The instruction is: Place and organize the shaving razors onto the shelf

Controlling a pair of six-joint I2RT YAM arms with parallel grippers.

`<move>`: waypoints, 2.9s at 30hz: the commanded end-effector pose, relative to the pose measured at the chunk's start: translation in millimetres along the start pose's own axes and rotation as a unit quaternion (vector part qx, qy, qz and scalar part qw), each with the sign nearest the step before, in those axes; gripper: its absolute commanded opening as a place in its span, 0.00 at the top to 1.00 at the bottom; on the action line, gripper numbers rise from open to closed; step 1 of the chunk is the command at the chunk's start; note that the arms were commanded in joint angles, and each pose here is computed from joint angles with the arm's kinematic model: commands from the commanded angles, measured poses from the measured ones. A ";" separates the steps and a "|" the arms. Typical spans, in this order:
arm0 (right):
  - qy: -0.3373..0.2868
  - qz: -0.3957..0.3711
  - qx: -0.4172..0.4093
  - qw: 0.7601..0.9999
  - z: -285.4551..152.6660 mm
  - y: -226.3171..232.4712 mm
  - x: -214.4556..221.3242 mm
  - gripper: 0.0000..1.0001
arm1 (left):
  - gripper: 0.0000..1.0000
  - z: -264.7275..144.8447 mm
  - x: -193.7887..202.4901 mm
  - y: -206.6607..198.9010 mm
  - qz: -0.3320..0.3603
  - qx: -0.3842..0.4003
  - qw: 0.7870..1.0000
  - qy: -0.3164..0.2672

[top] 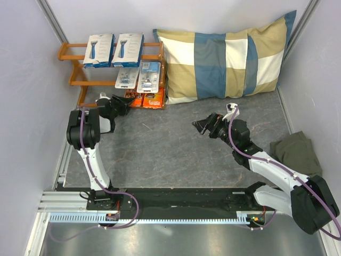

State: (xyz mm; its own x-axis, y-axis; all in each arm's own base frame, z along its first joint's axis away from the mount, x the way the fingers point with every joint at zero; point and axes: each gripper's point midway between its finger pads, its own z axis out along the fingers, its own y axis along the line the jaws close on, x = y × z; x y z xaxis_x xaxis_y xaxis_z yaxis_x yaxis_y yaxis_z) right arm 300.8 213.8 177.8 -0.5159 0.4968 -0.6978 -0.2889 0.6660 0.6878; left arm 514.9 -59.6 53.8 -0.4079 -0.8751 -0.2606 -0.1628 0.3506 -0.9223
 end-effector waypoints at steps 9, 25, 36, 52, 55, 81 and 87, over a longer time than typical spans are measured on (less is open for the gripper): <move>-0.008 -0.001 -0.014 1.000 -1.9 4.8 -3.6 0.02 | 0.22 -20.0 21.0 15.2 0.083 -0.074 0.993 0.050; -0.007 0.004 -0.020 1.000 -2.1 6.5 -2.7 0.02 | 0.20 -45.9 35.0 19.7 0.126 -0.098 0.985 0.065; -0.004 0.004 -0.024 1.000 -0.2 8.1 -2.5 0.02 | 0.05 -70.0 39.7 -22.6 0.169 -0.044 0.983 0.050; -0.005 0.003 -0.027 1.000 -2.0 11.2 -3.9 0.02 | 0.00 -109.0 61.6 -116.6 0.232 0.063 0.970 0.042; -0.004 0.004 -0.028 1.000 -2.4 11.9 -4.2 0.02 | 0.00 -120.6 63.7 -139.3 0.257 0.076 0.963 0.036; 0.004 -0.047 0.111 0.993 -35.9 -48.4 9.5 0.02 | 0.00 -229.4 113.0 -77.0 0.285 -0.059 0.955 0.063; 0.007 -0.059 0.151 0.987 -49.7 -65.3 13.5 0.02 | 0.00 -237.7 120.5 -52.6 0.283 -0.087 0.952 0.077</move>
State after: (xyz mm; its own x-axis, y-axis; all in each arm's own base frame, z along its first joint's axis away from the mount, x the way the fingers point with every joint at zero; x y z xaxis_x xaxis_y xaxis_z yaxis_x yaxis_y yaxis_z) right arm 275.4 167.8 141.8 -0.5206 0.4179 -0.7445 -0.1527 0.8124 0.5627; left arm 270.9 -109.3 150.2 -0.5827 -0.5028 -0.6385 -0.0068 0.7887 -0.6148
